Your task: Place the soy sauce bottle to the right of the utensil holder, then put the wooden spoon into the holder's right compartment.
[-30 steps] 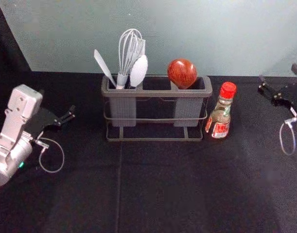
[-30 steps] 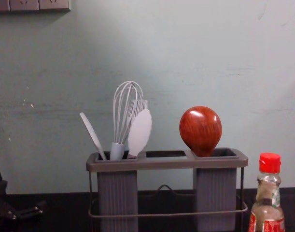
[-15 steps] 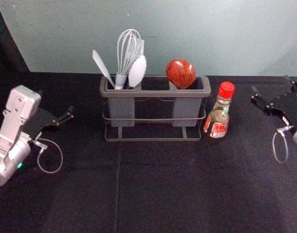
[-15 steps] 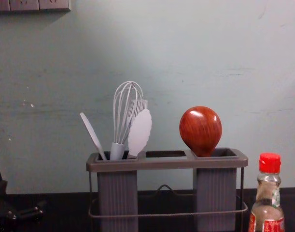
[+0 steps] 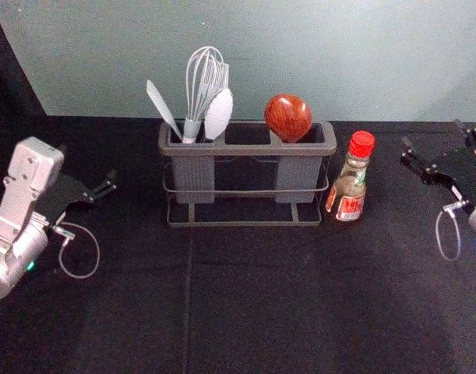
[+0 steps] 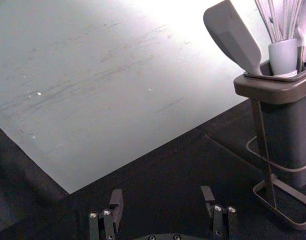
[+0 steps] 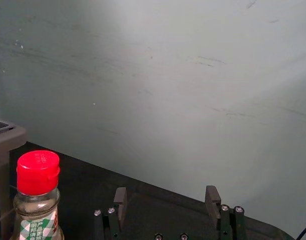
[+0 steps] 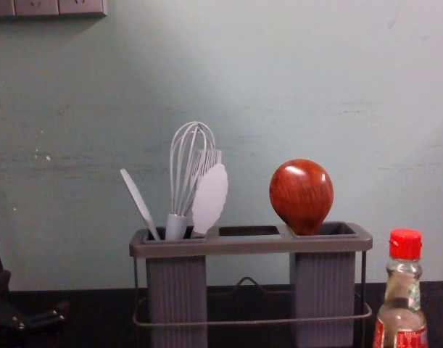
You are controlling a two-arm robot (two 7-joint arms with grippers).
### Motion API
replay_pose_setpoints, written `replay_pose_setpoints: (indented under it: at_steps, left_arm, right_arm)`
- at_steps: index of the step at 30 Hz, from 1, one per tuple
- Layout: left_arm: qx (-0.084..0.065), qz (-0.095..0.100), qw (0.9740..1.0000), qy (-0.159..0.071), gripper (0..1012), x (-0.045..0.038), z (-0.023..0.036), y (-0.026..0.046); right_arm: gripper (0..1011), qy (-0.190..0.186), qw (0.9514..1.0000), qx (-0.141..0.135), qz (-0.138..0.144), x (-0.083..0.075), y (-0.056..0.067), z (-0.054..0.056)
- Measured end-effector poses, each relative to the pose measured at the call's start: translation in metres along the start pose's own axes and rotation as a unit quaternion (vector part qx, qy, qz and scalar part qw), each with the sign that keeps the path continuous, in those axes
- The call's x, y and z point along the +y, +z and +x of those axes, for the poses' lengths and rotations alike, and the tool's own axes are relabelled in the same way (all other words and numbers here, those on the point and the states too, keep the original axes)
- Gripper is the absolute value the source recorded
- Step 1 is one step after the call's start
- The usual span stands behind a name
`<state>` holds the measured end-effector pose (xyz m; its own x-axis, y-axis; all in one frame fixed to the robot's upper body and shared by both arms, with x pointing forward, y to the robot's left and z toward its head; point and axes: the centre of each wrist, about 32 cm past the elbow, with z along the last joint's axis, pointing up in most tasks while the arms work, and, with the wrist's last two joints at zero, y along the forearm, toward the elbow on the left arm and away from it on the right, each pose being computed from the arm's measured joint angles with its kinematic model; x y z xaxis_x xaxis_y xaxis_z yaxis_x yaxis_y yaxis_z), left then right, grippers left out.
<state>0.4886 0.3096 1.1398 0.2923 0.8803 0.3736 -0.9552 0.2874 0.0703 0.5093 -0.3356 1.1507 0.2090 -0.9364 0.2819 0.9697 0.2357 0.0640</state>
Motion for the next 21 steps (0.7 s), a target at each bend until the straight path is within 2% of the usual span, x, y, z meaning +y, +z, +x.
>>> replay_pose_setpoints:
  at_steps: [21]
  left_arm:
    - [0.000, 0.000, 1.0000, 0.000, 1011, 0.0000, 0.0000, 0.0000]
  right_arm:
    - [1002, 0.000, 1.0000, 0.000, 0.001, 0.0001, 0.0005, 0.0002]
